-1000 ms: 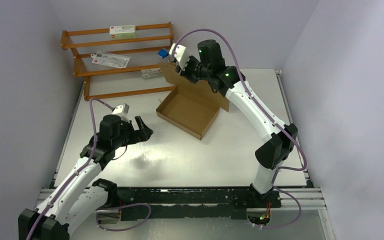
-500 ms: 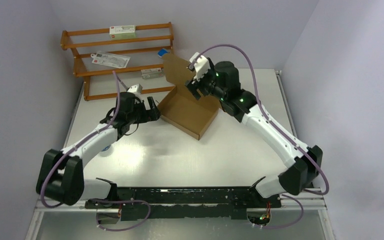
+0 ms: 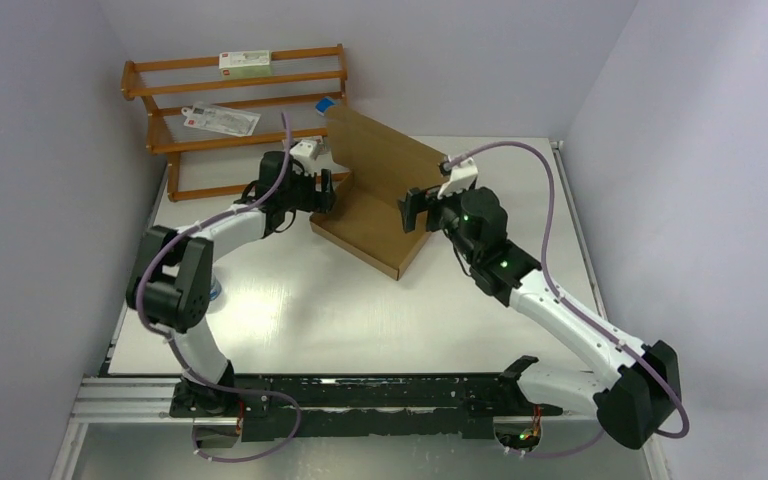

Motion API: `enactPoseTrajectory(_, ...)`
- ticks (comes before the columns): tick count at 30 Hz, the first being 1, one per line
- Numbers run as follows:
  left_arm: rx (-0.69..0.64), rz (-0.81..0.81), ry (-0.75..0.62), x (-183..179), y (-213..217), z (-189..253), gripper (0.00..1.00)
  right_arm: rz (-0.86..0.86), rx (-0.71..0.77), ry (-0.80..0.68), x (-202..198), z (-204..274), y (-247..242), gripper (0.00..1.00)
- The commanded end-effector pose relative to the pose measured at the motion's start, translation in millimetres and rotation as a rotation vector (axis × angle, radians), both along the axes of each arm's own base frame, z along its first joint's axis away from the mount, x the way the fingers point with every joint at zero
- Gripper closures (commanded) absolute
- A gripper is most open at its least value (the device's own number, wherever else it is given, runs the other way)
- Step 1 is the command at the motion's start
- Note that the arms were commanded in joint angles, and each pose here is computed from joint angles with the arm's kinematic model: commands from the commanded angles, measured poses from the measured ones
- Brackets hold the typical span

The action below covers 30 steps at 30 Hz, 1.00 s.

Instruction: Fold the paper box

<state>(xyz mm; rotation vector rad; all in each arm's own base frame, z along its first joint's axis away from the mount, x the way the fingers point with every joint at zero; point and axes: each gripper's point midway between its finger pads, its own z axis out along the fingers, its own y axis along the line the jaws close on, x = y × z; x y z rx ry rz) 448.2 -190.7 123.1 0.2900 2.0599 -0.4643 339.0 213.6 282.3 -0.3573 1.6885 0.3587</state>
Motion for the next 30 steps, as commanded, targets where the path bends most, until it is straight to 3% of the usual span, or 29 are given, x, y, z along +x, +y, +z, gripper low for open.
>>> enactPoseTrajectory(1,0.06,-0.099,-0.033,22.4,-13.3,-11.7,0.23,-0.052,0.169,-0.021,-11.2,6.5,-11.0,0.0)
enactPoseTrajectory(4,0.048,-0.112,-0.009,29.6,-19.8,-24.7,0.28,-0.059,0.16,-0.016,-20.4,-3.5,-19.1,0.0)
enactPoseTrajectory(9,0.071,-0.124,0.053,31.1,-23.3,-46.5,0.46,0.005,0.091,0.005,-33.7,-20.3,-18.4,0.0)
enactPoseTrajectory(13,0.073,-0.126,0.061,17.4,-24.2,-49.0,0.6,0.129,0.058,0.031,-45.5,-37.1,-1.1,0.0)
enactPoseTrajectory(19,0.1,-0.115,0.11,-15.1,-19.7,-54.3,0.71,0.382,0.021,0.074,-68.1,-67.7,51.3,0.0)
enactPoseTrajectory(27,0.118,-0.049,0.175,-68.8,-10.3,-51.8,0.74,0.57,-0.099,0.056,-91.2,-104.3,99.0,0.0)
enactPoseTrajectory(30,0.098,-0.034,0.182,-80.7,-11.2,-46.5,0.64,0.639,-0.132,0.035,-100.0,-117.3,109.6,0.0)
